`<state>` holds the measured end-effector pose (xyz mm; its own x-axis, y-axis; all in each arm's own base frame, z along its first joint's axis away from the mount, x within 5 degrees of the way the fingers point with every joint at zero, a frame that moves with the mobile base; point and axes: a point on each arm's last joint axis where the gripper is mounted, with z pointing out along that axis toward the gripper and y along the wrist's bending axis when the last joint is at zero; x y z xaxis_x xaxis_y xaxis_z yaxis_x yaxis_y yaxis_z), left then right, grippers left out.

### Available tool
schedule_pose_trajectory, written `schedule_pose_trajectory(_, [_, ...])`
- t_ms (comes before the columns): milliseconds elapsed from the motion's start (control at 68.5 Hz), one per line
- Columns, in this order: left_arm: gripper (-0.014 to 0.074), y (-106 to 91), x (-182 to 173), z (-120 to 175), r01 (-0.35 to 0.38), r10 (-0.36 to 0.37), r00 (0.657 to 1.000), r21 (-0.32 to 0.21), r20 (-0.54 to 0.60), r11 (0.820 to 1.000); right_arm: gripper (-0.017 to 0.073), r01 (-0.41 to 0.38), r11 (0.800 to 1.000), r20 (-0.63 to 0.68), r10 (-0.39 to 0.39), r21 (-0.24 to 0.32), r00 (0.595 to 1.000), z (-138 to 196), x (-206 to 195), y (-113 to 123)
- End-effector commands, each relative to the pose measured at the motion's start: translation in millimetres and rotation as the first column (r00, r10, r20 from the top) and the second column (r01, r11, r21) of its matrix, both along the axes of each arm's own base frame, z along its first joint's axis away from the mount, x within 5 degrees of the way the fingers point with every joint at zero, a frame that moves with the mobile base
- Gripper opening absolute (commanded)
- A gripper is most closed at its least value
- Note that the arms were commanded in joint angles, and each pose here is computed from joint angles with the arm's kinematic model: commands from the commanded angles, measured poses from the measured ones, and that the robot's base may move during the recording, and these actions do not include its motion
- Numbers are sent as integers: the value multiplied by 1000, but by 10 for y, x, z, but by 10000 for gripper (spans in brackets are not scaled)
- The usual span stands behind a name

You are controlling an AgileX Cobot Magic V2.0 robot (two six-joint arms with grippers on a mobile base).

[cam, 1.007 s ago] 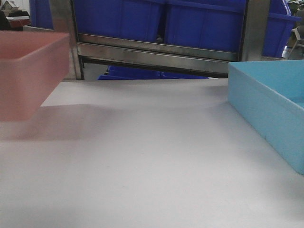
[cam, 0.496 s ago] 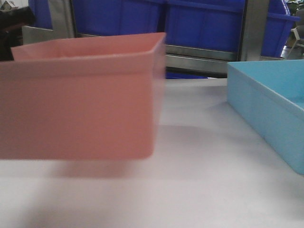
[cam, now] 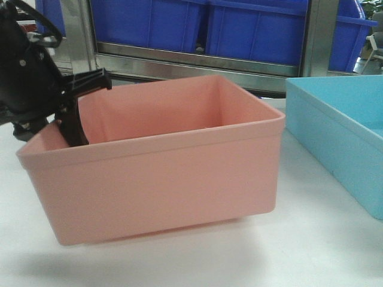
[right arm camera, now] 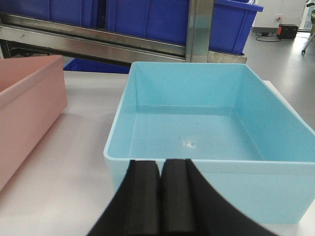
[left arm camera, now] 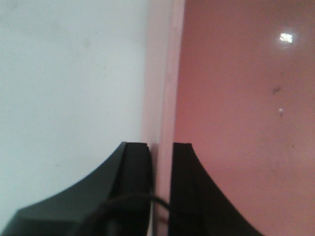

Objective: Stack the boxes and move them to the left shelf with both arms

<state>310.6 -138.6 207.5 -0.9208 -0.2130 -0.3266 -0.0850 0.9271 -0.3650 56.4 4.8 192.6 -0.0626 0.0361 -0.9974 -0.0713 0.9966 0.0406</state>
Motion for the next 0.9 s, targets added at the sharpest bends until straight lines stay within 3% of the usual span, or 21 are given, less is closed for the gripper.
schedule_pose_trajectory(0, [-10, -53, 71, 204, -29, 35, 994, -63, 108, 998, 55, 15, 1000, 91, -15, 0, 996, 79, -1, -13])
schedule_pose_trajectory(175, [-9, -53, 92, 100, -15, 17, 996, -30, 84, 999, 55, 15, 1000, 92, -15, 0, 996, 80, -1, -13])
schedule_pose_trajectory(277, [43, -51, 78, 84, 17, -16, 997, -8, 73, 1000, 55, 16, 1000, 98, -16, 0, 995, 85, -2, -14])
schedule_pose_trajectory(481, [421, -67, 77, 281, 84, -85, 992, 8, 97, 996, 55, 17, 1000, 101, -16, 1, 995, 88, -2, -14])
schedule_pose_trajectory(584, [537, -76, 64, 537, 152, -154, 979, 26, 136, 988, 55, 17, 1000, 101, -16, 1, 995, 88, -2, -14])
schedule_pose_trajectory(671, [540, -60, -2, 779, 206, -210, 963, 43, 170, 978, 55, 17, 1000, 103, -17, 1, 995, 90, -2, -15])
schedule_pose_trajectory(773, [506, 23, -224, 1101, 285, -298, 920, 86, 255, 955, 55, 18, 1000, 115, -19, 14, 993, 102, -2, -16])
schedule_pose_trajectory(846, [443, 128, -444, 1259, 315, -342, 885, 135, 316, 939, 57, 17, 998, 131, -25, 56, 991, 121, -4, -19])
schedule_pose_trajectory(890, [404, 205, -595, 1357, 308, -343, 868, 154, 359, 939, 57, 15, 996, 132, -26, 88, 991, 134, -5, -19])
